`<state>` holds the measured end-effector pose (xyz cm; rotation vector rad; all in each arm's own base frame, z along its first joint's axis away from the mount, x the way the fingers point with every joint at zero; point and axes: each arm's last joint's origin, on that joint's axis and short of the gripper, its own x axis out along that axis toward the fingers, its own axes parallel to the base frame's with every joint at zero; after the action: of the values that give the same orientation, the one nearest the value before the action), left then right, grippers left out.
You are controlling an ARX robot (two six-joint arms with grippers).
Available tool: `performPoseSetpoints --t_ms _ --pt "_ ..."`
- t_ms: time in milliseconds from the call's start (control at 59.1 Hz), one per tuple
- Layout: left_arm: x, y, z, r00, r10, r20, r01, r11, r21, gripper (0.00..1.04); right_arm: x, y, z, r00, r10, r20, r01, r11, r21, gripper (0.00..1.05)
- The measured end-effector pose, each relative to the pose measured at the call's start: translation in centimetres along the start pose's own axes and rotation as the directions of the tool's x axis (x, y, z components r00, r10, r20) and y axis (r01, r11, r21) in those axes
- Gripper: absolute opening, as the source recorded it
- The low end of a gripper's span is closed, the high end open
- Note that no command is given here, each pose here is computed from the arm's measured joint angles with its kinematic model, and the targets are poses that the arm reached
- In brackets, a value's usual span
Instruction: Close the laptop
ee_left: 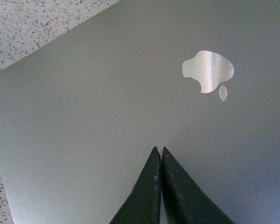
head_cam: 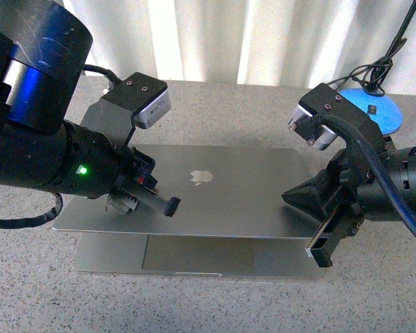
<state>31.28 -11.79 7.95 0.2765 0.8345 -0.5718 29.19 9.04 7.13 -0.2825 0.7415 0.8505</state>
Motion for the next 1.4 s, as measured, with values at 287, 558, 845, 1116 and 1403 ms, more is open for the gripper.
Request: performPoseSetpoints --t_ms 287,558,845,1116,1403 --pt "0.0 0.0 -0.2 1.000 -0.003 0.003 0.003 1.000 -0.004 0.04 0.1 0.1 -0.3 1.000 0.003 -0.005 -0.003 1.000 0.005 0.01" --pt "0.5 -0.1 -0.8 1.000 -0.016 -0.009 0.016 1.000 -0.011 0.04 0.3 0.1 -0.7 1.000 0.014 -0.013 -0.014 1.000 0.021 0.01" --pt "0.8 -0.2 -1.1 1.000 -0.022 -0.016 0.022 1.000 -0.015 0.04 0.6 0.2 -1.2 0.999 0.020 -0.025 -0.019 0.999 0.029 0.01" --pt "0.9 -0.1 -1.2 1.000 -0.024 -0.019 0.023 1.000 -0.018 0.04 0.9 -0.1 -1.8 0.999 0.021 -0.043 -0.019 0.999 0.046 0.01" --pt "1.3 -0.1 -1.7 0.999 -0.033 -0.036 0.032 0.999 -0.022 0.04 1.1 -0.3 -2.5 0.998 0.022 -0.052 -0.019 0.998 0.062 0.01"
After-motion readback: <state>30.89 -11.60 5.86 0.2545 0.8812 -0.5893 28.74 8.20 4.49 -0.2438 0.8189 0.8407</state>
